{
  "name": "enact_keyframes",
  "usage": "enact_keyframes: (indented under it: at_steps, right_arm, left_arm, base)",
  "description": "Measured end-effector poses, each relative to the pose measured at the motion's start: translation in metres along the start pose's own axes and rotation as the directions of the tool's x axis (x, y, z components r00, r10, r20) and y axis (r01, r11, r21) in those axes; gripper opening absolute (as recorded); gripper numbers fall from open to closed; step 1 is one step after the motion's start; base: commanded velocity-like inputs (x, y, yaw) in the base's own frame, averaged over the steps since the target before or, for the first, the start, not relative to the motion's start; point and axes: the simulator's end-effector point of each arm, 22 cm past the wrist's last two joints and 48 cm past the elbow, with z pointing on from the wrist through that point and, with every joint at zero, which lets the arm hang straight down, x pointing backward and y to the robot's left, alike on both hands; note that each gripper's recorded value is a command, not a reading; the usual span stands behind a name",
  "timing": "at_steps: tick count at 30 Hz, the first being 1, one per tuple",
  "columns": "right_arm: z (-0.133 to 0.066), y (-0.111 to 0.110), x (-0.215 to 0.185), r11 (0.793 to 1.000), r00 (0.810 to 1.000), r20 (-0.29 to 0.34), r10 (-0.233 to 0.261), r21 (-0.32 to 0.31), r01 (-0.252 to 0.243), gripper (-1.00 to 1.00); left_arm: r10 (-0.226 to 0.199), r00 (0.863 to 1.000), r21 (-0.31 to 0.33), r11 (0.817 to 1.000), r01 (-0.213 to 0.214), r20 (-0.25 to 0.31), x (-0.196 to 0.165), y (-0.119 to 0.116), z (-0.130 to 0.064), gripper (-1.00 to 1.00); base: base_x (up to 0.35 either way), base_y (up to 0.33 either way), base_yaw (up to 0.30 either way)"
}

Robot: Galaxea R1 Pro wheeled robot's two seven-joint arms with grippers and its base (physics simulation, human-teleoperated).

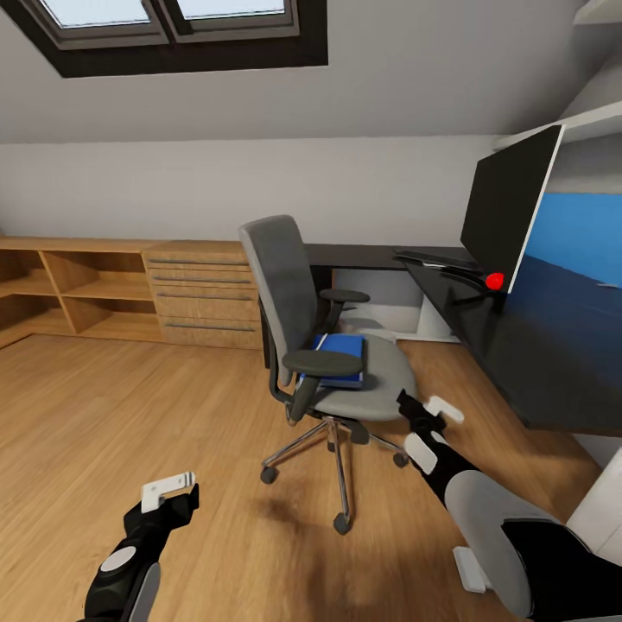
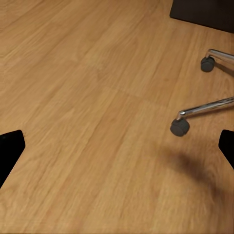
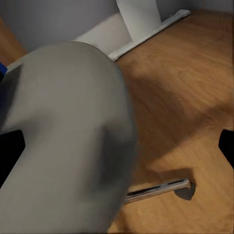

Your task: In the bedroom, organize the workspace by keeping the computer under the desk, ensuring the monitor is on the desk, placing the keyboard on the desk next to the monitor, placing the mouse on the desk next to the keyboard, moving the folder from the swivel chair onto the desk next to the mouse, stacking the notebook on top of the folder with the pen on top of the notebook, and positioning the swivel chair next to the desk.

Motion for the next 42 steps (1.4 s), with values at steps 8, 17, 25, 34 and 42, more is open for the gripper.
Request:
enact_keyframes:
  at_steps: [8,17,25,34,42]
  right_arm:
    - [0.000,-0.010,0.005,0.990,0.991,-0.020,0.133,0.046,-0.132,1.00]
    - [0.000,-0.010,0.004,0.987,0.988,-0.017,0.152,0.049,-0.151,1.00]
    - [0.000,-0.010,0.003,0.987,0.988,-0.015,0.152,0.049,-0.151,1.00]
    - [0.000,-0.011,0.003,0.987,0.988,-0.015,0.152,0.051,-0.151,1.00]
    - [0.002,-0.017,0.000,0.987,0.989,-0.012,0.150,0.059,-0.149,1.00]
  left_arm:
    - [-0.013,1.000,-0.017,1.000,0.013,-0.001,0.000,0.009,0.001,1.00]
    - [-0.016,1.000,-0.018,1.000,0.016,-0.002,0.000,0.009,0.001,1.00]
    - [-0.015,1.000,-0.019,1.000,0.015,0.000,0.000,0.009,0.001,1.00]
    - [-0.014,1.000,-0.019,1.000,0.014,-0.002,0.000,0.010,0.001,1.00]
    - [-0.013,1.000,-0.018,1.000,0.013,-0.002,0.001,0.009,0.001,1.00]
  base:
    - [0.000,0.000,0.000]
    - [0.000,0.000,0.000]
    - [0.106,0.000,0.000]
    - [0.115,0.000,0.000]
    - [0.138,0.000,0.000]
